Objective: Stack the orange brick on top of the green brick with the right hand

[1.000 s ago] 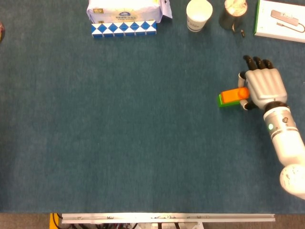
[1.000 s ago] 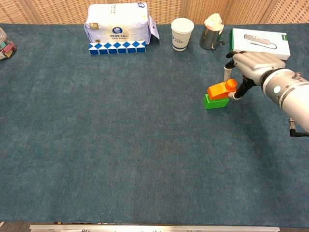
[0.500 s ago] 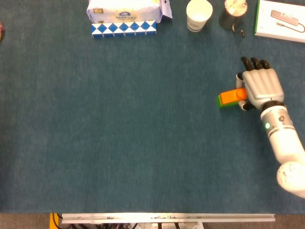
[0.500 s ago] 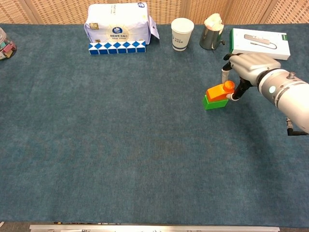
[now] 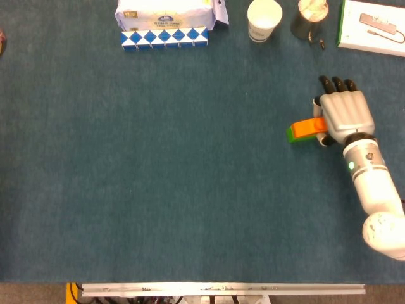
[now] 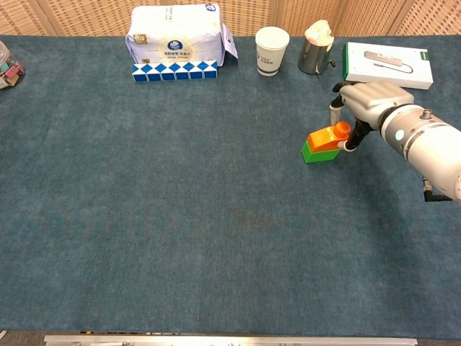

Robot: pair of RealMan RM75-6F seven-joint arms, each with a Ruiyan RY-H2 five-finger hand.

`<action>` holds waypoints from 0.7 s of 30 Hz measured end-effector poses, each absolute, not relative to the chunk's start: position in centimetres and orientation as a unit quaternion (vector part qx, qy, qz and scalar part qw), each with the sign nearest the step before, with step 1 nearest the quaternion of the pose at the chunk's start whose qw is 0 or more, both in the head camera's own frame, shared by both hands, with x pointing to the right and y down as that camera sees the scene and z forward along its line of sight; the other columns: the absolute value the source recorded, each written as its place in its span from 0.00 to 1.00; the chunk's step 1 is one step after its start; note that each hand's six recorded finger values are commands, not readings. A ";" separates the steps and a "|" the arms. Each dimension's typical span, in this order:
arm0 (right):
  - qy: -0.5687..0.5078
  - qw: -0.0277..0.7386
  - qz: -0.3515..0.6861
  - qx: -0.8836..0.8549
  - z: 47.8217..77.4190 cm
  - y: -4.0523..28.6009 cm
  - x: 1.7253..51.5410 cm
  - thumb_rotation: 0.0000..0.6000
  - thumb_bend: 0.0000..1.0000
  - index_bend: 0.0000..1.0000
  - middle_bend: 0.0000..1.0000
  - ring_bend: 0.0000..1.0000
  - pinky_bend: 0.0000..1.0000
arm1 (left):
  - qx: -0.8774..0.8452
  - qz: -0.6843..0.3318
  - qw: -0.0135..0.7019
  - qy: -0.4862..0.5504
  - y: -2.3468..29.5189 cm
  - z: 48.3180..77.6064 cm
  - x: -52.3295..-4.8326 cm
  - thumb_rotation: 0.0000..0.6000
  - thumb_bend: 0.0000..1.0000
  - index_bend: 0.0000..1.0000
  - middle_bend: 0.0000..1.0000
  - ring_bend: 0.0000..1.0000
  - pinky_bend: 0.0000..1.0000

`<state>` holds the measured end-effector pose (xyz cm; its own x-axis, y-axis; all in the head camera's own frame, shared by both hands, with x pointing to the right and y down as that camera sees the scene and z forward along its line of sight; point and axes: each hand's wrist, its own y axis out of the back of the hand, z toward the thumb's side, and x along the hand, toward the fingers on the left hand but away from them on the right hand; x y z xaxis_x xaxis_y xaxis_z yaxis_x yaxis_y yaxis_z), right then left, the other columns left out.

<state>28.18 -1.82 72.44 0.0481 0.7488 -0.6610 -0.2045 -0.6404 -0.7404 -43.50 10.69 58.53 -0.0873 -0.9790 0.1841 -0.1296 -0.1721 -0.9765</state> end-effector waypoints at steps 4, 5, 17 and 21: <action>-0.216 0.364 0.657 -0.624 72.6 -1.8 28.3 1.00 0.28 0.56 0.08 0.00 0.09 | -0.547 -0.536 0.397 0.506 10.7 58.5 -43.5 1.00 0.10 0.46 0.44 0.26 0.19; -0.216 0.364 0.657 -0.624 72.7 -1.8 28.4 1.00 0.28 0.56 0.08 0.00 0.09 | -0.547 -0.536 0.397 0.506 10.7 58.6 -43.5 1.00 0.10 0.46 0.44 0.26 0.19; -0.213 0.365 0.652 -0.630 72.8 -1.7 28.1 1.00 0.27 0.44 0.08 0.00 0.08 | -0.546 -0.536 0.397 0.507 10.7 58.5 -43.5 1.00 0.10 0.46 0.44 0.26 0.19; -0.213 0.367 0.646 -0.635 72.5 -1.6 28.0 1.00 0.26 0.23 0.08 0.00 0.08 | -0.546 -0.536 0.397 0.507 10.7 58.5 -43.5 1.00 0.10 0.46 0.44 0.26 0.19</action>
